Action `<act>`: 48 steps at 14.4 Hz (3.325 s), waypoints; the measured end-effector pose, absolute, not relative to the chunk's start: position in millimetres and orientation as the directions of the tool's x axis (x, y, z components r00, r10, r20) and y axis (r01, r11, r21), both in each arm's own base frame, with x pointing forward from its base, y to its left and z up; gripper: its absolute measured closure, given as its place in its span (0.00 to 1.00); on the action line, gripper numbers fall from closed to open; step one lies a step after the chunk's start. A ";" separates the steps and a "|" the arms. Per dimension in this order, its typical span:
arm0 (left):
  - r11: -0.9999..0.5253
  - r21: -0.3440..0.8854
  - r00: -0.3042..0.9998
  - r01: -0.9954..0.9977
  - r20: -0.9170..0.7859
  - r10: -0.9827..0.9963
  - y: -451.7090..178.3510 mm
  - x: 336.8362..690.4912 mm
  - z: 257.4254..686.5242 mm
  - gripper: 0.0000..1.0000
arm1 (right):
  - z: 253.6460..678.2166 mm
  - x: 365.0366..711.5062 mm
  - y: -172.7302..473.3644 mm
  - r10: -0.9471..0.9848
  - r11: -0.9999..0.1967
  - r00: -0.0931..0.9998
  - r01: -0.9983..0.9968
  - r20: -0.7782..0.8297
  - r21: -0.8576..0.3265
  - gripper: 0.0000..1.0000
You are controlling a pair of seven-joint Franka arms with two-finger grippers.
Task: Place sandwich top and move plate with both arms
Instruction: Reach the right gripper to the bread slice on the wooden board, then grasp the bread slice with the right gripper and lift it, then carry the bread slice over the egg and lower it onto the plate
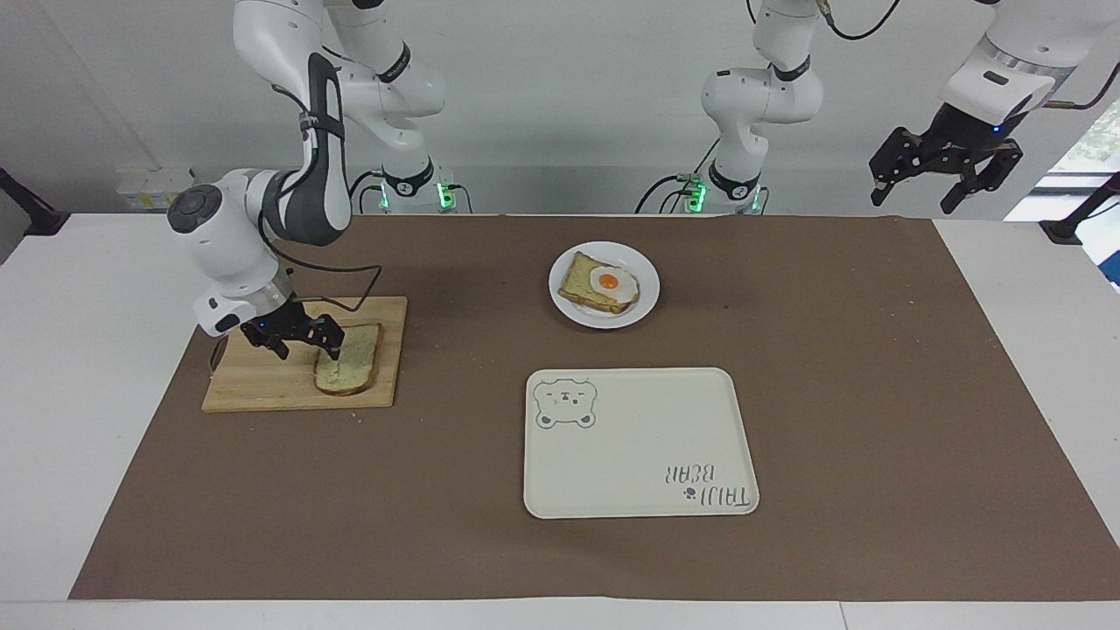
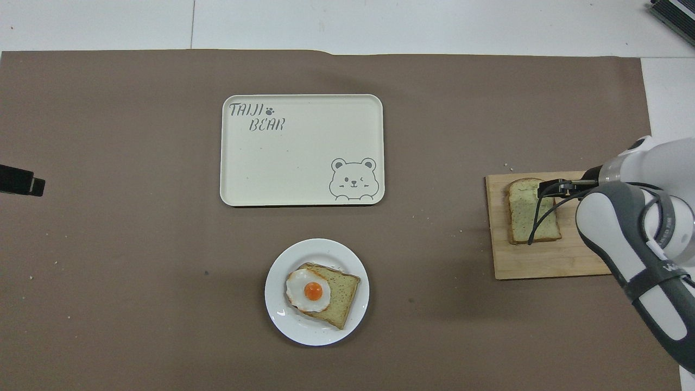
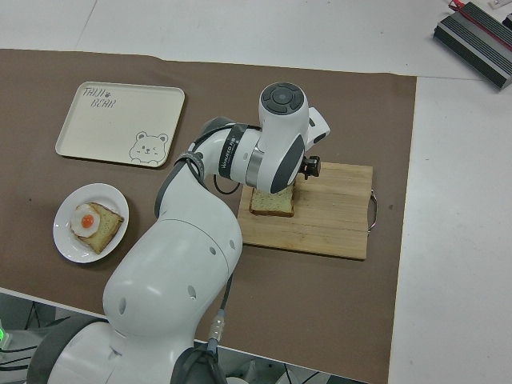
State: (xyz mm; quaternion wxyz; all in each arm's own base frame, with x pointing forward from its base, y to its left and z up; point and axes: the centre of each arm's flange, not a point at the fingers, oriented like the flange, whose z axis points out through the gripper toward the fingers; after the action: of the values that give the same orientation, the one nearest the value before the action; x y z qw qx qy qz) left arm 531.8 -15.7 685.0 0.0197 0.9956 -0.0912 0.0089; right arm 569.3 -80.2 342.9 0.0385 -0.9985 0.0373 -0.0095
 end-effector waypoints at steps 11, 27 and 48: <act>-0.983 0.038 0.983 -0.182 0.021 -0.181 -15.7 531.8 685.0 0.00 | 307.0 561.9 -100.3 -0.041 -0.983 0.999 -0.040 0.001 -0.179 0.23; -0.979 0.054 0.976 -0.197 -0.083 -0.201 -24.3 518.4 677.5 0.00 | 324.9 575.5 -83.6 -0.059 -0.980 0.998 -0.054 0.017 -0.191 0.89; -0.988 0.035 0.988 -0.150 0.032 -0.149 0.5 538.6 679.1 0.00 | 431.1 531.8 182.5 0.063 -0.975 0.986 0.028 -0.153 -0.222 0.89</act>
State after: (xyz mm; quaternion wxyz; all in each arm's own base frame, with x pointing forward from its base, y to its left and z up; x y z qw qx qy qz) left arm 538.6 0.5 679.1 0.0187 0.9969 -0.0749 0.0147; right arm 531.8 182.5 431.1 0.1101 -0.9905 -0.0229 0.0796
